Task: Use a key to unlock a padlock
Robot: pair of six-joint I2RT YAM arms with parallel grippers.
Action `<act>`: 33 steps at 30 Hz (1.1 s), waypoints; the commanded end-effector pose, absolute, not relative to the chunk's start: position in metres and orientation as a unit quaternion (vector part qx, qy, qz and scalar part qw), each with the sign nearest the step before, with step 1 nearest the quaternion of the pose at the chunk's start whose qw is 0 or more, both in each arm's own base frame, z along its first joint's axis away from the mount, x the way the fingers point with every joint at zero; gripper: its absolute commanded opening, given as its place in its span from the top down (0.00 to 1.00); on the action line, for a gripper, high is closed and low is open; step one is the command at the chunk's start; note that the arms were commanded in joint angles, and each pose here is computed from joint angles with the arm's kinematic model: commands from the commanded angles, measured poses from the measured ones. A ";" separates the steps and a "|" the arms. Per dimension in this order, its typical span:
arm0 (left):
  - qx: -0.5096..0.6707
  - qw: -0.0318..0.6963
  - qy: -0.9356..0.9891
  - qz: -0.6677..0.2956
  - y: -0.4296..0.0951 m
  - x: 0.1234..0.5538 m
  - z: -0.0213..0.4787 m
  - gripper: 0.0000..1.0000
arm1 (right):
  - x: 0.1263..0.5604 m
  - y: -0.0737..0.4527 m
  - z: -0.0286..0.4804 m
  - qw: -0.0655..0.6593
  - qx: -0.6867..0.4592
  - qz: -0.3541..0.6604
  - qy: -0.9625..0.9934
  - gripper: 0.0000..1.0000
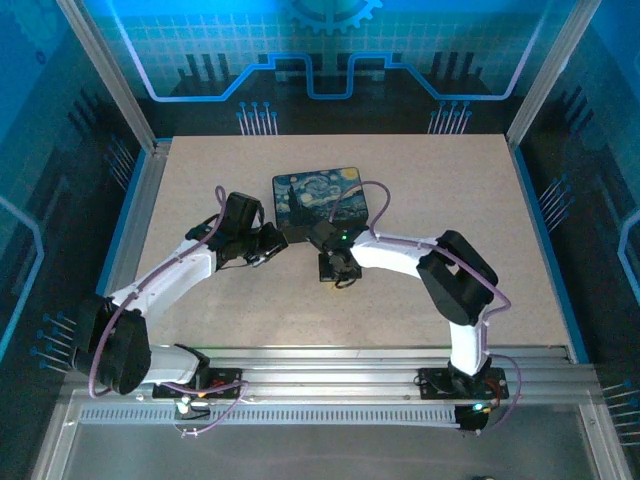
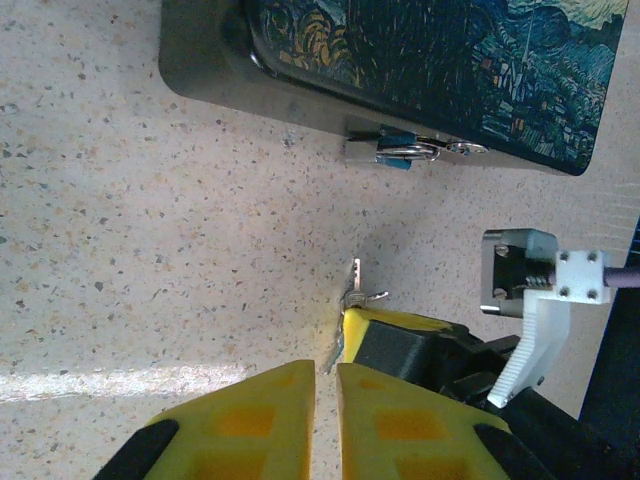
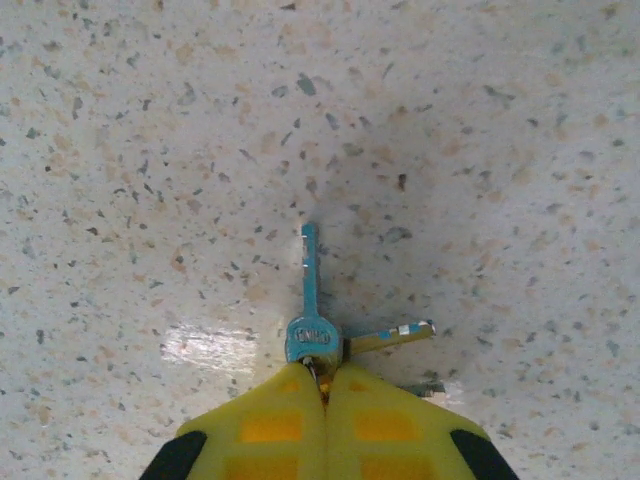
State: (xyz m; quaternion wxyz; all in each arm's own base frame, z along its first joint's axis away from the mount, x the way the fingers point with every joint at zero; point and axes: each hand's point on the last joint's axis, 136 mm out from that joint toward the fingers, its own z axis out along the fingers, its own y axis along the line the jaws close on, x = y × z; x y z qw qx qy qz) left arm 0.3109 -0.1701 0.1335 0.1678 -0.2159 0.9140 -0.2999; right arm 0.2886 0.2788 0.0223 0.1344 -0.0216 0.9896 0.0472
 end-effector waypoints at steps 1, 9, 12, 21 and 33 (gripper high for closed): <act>-0.196 0.161 0.918 -0.304 -0.175 0.304 0.136 0.85 | 0.288 0.254 0.023 0.162 -0.072 0.015 0.984 1.00; -0.169 0.142 0.922 -0.319 -0.194 0.301 0.136 0.86 | 0.277 0.270 0.069 0.219 -0.212 0.147 0.941 1.00; -0.156 0.123 0.912 -0.360 -0.209 0.301 0.141 0.85 | 0.266 0.275 0.088 0.212 -0.249 0.226 0.917 1.00; -0.130 0.078 0.887 -0.435 -0.245 0.301 0.143 0.80 | 0.269 0.259 0.100 0.176 -0.226 0.305 0.908 1.00; -0.155 0.112 0.913 -0.360 -0.216 0.309 0.138 0.66 | 0.274 0.223 0.031 0.096 -0.129 0.208 0.965 0.97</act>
